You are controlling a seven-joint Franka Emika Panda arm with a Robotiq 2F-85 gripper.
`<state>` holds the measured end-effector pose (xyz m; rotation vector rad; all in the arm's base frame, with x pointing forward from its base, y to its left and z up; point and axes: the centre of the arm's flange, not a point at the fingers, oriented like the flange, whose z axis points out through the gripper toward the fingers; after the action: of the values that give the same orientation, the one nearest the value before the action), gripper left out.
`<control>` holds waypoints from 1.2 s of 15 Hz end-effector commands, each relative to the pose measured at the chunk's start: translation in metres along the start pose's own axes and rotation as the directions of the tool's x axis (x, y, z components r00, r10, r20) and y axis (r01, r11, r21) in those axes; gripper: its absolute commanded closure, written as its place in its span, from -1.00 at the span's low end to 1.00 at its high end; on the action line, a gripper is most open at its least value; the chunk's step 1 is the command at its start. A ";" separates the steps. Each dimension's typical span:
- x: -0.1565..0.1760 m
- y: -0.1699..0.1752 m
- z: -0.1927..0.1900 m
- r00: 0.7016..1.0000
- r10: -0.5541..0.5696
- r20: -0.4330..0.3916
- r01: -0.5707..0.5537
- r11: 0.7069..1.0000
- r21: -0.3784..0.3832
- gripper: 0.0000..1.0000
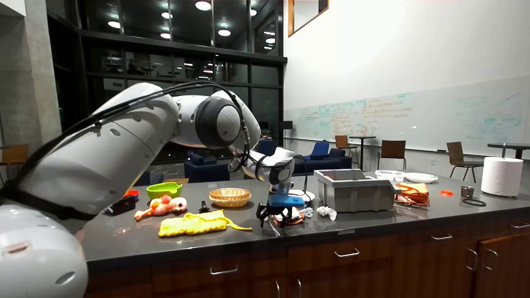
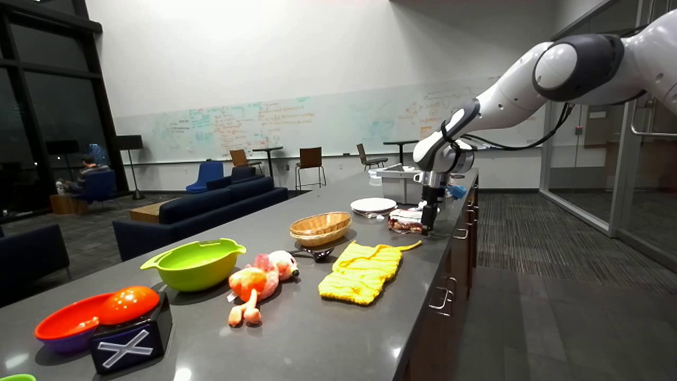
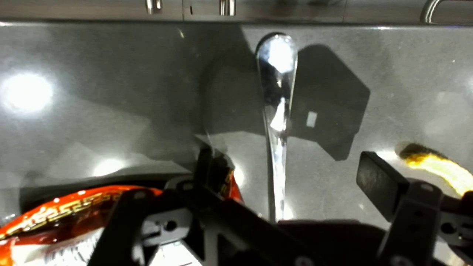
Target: Slide the packet of noodles to the left
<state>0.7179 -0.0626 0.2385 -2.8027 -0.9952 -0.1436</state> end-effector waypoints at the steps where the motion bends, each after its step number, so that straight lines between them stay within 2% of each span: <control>1: 0.006 0.010 -0.005 0.996 0.083 -0.036 -0.082 0.996 0.028 -1.00; 5: 0.012 0.007 -0.007 0.980 0.181 -0.079 -0.181 0.983 0.010 -1.00; 10: 0.018 0.008 -0.013 0.962 0.238 -0.132 -0.244 0.969 -0.033 -1.00; 11: 0.019 0.008 -0.014 0.960 0.244 -0.140 -0.252 0.967 -0.039 -0.86; 14: 0.021 0.008 -0.015 0.954 0.257 -0.152 -0.266 0.963 -0.045 -0.23; 18: 0.021 0.009 -0.018 0.952 0.262 -0.159 -0.273 0.961 -0.051 0.43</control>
<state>0.7366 -0.0601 0.2548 -2.8977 -0.5986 -0.3315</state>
